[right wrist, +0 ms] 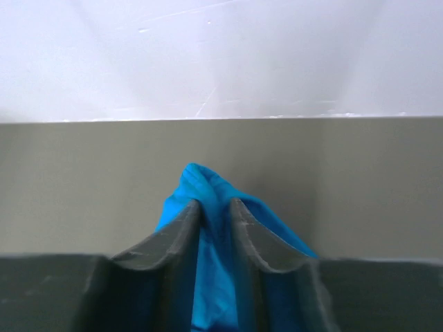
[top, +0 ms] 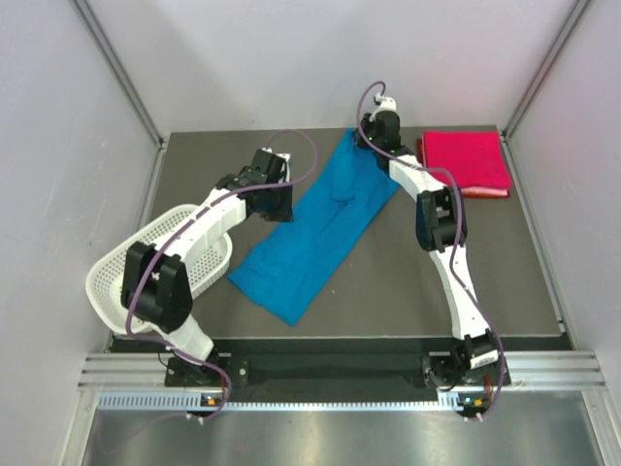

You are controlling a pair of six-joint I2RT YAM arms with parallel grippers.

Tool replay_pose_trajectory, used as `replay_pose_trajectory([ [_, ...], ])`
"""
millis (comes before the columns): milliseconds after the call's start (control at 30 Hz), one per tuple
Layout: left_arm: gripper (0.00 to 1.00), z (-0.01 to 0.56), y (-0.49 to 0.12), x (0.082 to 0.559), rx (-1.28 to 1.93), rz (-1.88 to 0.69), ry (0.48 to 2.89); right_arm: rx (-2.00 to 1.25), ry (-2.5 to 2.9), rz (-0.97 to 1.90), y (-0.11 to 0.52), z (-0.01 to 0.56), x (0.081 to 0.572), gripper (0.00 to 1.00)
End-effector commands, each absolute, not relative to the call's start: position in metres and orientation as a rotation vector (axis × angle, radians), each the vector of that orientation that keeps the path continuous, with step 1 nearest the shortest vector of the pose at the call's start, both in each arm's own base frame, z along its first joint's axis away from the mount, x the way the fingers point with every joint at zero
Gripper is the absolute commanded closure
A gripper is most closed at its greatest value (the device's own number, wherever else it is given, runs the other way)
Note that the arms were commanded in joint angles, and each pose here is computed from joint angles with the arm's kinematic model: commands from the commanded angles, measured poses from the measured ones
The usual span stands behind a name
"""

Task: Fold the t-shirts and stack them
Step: Fold the tshirt

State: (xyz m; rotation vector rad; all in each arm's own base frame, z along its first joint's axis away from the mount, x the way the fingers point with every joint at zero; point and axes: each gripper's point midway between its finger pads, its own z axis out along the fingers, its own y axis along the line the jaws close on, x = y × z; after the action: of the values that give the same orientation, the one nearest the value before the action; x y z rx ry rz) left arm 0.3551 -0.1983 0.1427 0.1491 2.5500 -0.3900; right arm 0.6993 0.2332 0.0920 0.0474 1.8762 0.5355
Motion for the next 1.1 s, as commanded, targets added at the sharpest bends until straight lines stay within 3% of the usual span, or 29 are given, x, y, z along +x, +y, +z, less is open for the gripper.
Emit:
replay_pose_trajectory([
  [0,0.74,0.162,-0.202,0.364,0.156,-0.421,2.504,0.029,1.723,0.533,0.23,0.147,0.714,0.73],
  [100,0.74,0.178,-0.205,0.36,0.157,-0.459,2.483,0.058,1.71,0.503,0.219,0.18,0.706,0.52],
  [300,0.73,0.2,-0.198,0.338,0.193,-0.494,2.446,0.166,1.74,0.42,0.191,0.227,0.676,0.38],
  [433,0.73,0.188,-0.195,0.301,0.288,-0.521,2.502,0.292,1.75,0.378,0.165,0.277,0.639,0.37],
  [600,0.69,0.165,-0.214,0.251,0.416,-0.426,2.513,0.388,1.855,0.391,0.148,0.266,0.59,0.39],
  [833,0.65,0.113,-0.234,0.195,0.513,-0.351,2.608,0.518,2.051,0.418,0.126,0.194,0.559,0.49],
  [933,0.57,0.093,-0.246,0.174,0.57,-0.388,2.616,0.609,2.087,0.395,0.108,0.167,0.561,0.5],
  [1067,0.57,0.075,-0.254,0.161,0.635,-0.305,2.604,0.686,2.084,0.414,0.09,0.14,0.57,0.57],
])
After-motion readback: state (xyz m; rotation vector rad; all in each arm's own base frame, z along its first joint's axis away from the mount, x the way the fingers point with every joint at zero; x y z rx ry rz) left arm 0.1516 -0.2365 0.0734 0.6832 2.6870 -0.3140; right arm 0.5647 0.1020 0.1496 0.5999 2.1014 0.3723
